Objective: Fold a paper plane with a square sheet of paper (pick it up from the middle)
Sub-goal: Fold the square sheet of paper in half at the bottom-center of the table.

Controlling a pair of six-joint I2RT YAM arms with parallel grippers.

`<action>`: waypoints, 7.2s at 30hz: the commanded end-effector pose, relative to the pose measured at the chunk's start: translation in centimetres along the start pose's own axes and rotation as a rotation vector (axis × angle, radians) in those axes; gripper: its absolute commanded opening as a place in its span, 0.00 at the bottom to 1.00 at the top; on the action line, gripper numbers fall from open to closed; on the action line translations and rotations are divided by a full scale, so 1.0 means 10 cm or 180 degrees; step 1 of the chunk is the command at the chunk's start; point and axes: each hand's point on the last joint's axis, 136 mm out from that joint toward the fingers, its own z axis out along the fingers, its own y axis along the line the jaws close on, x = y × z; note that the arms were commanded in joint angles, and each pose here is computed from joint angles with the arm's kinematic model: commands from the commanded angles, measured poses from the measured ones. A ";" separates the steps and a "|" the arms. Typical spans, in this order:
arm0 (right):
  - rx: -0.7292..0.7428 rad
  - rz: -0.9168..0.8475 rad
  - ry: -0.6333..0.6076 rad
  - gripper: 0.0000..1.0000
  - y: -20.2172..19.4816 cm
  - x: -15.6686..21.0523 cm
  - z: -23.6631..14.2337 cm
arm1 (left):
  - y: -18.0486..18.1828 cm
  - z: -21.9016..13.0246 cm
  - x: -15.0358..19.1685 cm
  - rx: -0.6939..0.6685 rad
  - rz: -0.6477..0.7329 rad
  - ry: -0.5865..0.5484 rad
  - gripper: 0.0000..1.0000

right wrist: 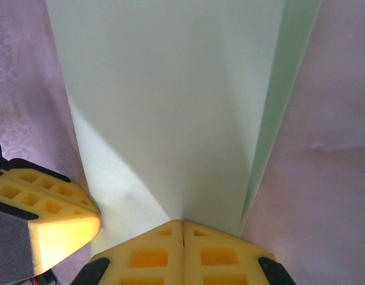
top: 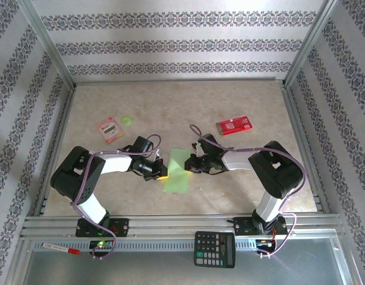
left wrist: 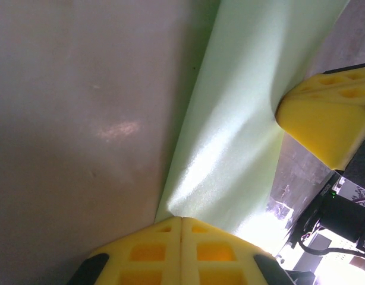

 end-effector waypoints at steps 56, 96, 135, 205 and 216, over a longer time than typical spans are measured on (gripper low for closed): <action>0.0231 0.0046 -0.0019 0.00 0.26 -0.84 0.53 | 0.76 0.07 0.47 -0.0721 -0.0247 0.0391 0.00; -0.0127 -0.0294 0.0078 0.00 0.80 -0.48 -0.04 | 0.68 0.04 0.40 -0.0701 -0.0228 0.0317 0.00; 0.0162 -0.0103 0.0476 0.00 0.20 -0.14 0.58 | 0.10 -0.23 0.15 -0.0347 0.0044 0.0062 0.08; 0.0397 0.0027 0.0434 0.00 -0.02 -0.17 0.62 | 0.46 -0.18 1.08 -0.0492 -0.0218 0.0509 0.00; 0.0130 -0.0255 0.0533 0.00 0.24 -0.18 0.55 | -0.28 -0.44 0.35 0.0099 0.0010 -0.0260 0.05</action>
